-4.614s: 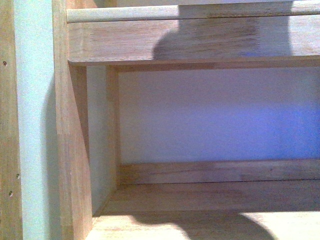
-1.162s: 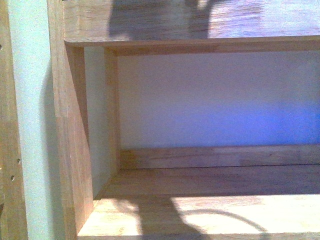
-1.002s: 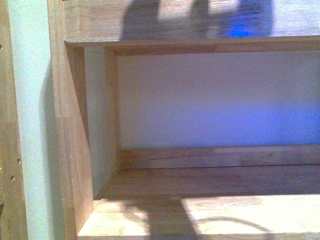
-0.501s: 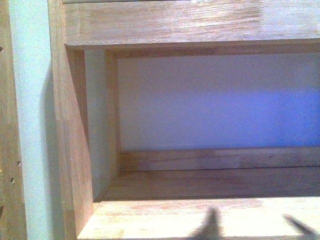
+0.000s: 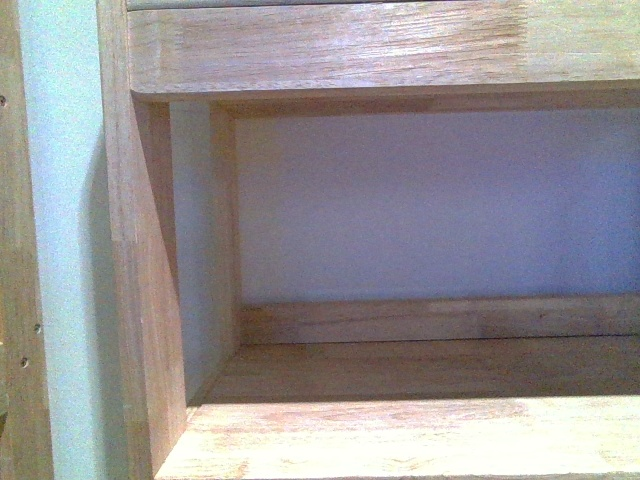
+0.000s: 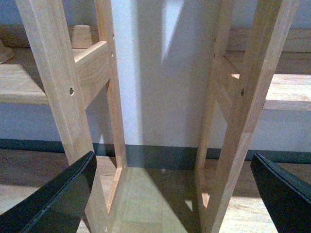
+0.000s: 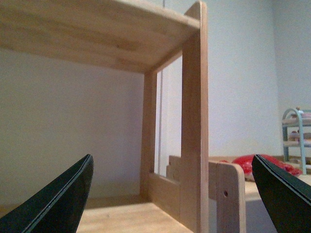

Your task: Put away toys

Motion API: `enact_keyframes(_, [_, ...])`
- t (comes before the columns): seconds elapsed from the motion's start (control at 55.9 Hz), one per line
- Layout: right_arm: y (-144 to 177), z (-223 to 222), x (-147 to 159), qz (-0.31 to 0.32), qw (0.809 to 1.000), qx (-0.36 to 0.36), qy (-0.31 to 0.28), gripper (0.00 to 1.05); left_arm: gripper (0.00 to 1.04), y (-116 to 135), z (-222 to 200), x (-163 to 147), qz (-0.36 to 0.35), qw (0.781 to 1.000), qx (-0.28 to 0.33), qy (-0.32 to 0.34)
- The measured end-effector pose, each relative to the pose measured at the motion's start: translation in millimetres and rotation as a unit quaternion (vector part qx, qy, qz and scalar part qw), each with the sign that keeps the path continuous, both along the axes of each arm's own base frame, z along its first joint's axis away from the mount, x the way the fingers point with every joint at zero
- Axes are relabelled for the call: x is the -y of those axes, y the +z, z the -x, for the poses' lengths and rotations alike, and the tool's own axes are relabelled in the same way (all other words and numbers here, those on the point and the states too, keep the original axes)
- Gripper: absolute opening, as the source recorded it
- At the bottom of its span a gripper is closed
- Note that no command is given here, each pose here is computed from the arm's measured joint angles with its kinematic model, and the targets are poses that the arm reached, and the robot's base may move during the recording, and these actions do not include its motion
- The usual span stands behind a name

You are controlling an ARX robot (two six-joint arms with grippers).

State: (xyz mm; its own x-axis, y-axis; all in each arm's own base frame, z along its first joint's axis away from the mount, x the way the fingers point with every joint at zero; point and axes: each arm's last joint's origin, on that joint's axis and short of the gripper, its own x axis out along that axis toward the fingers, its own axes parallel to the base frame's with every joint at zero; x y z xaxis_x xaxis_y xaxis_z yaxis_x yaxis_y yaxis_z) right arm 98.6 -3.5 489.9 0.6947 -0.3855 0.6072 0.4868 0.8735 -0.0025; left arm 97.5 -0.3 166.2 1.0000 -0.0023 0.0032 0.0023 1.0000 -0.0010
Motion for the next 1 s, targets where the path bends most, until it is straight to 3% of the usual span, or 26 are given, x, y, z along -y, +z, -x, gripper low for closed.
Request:
enact_keyframes(0.322, [-63,0,15,-0.007,0.995,-0.073,0.062,0.98,0.98,0,0,0,0.000,1.000,0.000,0.000])
enact_keyframes(0.501, [-105,0,16,-0.055,0.987,-0.106,0.110,0.98,0.98,0,0,0,0.000,1.000,0.000,0.000])
enact_keyframes(0.805, [-163,0,7,-0.109,0.977,-0.133,0.125,0.98,0.98,0,0,0,0.000,1.000,0.000,0.000])
enact_keyframes(1.002, [-174,-2,4,-0.105,0.974,-0.148,0.134,0.98,0.98,0,0,0,0.000,1.000,0.000,0.000])
